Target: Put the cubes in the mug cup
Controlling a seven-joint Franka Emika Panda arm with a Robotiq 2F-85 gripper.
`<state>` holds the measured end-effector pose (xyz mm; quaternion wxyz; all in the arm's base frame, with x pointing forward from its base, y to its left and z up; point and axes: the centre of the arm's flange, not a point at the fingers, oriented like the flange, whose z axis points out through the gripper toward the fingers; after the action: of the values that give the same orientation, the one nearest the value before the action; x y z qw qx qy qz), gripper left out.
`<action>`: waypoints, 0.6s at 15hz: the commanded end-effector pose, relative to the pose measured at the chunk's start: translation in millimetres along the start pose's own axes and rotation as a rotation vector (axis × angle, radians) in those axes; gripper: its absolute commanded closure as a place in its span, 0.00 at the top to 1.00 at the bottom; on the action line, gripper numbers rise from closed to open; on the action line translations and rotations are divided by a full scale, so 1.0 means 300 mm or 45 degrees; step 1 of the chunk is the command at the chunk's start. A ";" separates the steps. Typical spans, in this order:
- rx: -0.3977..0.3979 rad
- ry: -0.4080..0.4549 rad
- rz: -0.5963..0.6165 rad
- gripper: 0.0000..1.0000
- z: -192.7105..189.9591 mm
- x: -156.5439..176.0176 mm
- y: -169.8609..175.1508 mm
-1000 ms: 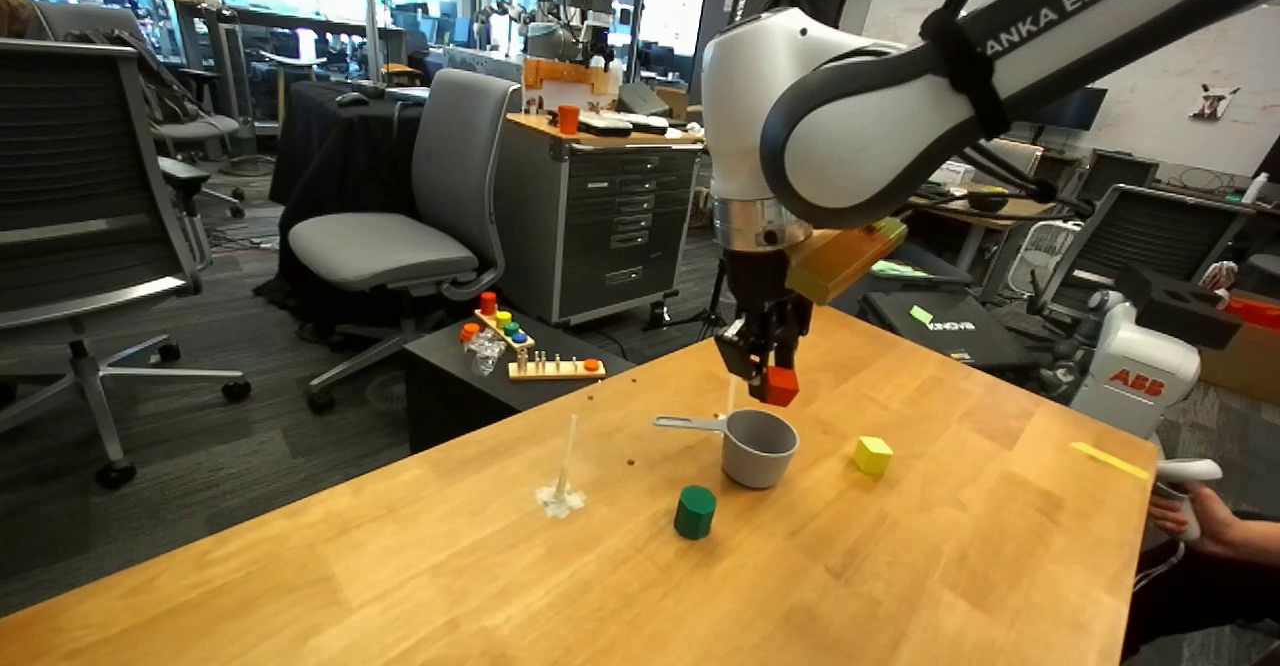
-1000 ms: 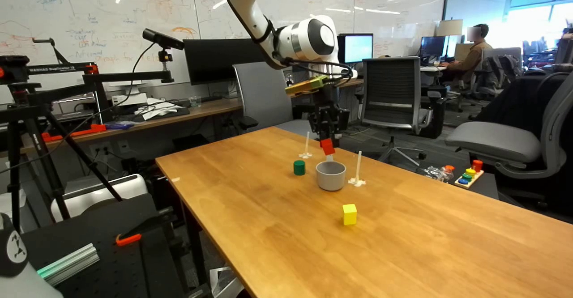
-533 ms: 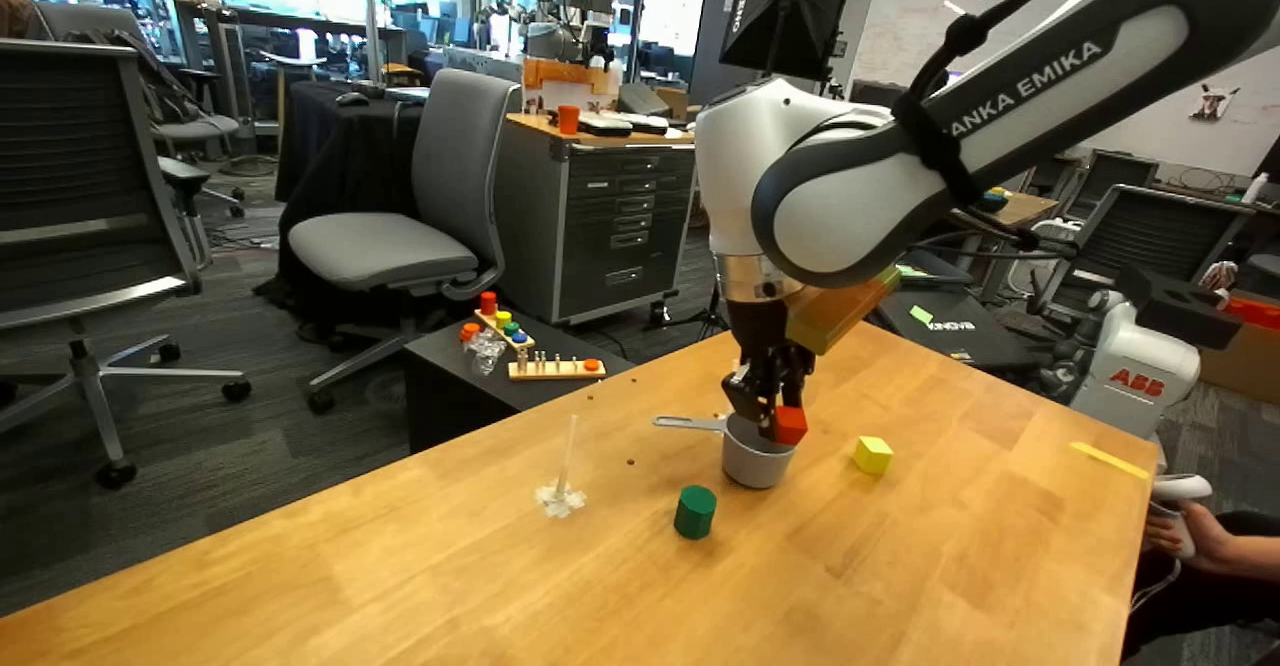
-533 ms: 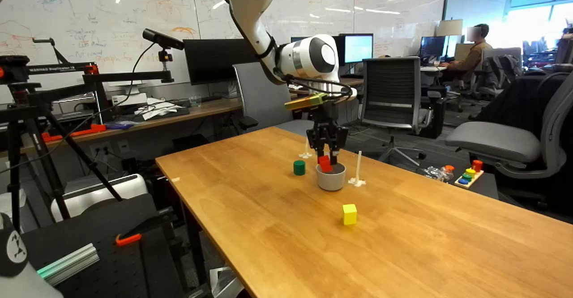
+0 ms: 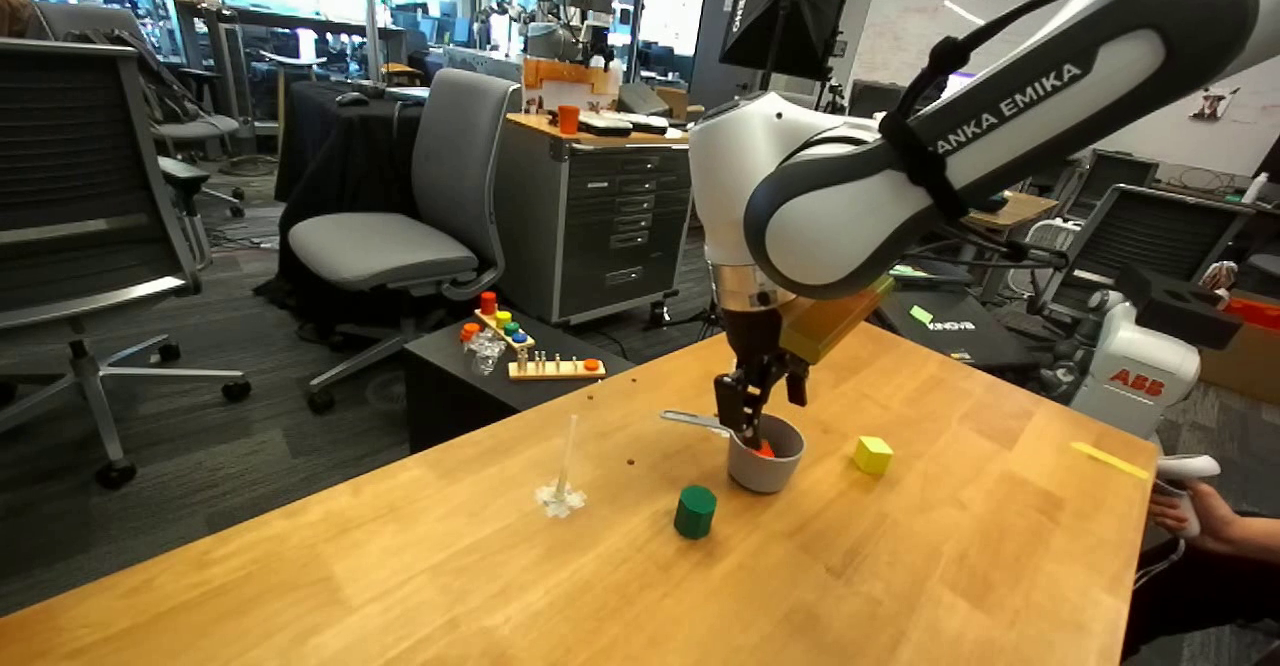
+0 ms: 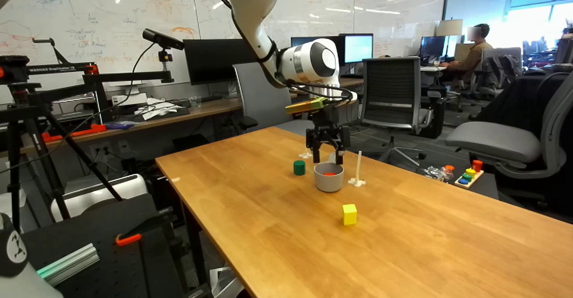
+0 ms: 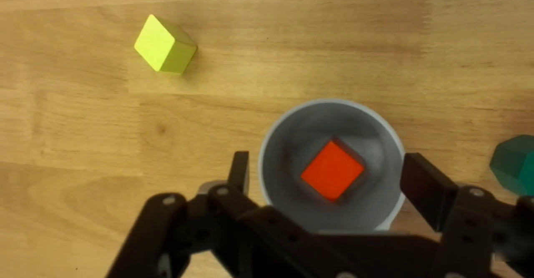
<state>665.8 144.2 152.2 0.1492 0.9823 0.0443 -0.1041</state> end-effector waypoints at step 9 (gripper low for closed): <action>-0.035 0.025 -0.087 1.00 -0.119 -0.153 -0.136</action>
<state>654.6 168.4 164.4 0.1503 0.9812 0.0625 -0.1033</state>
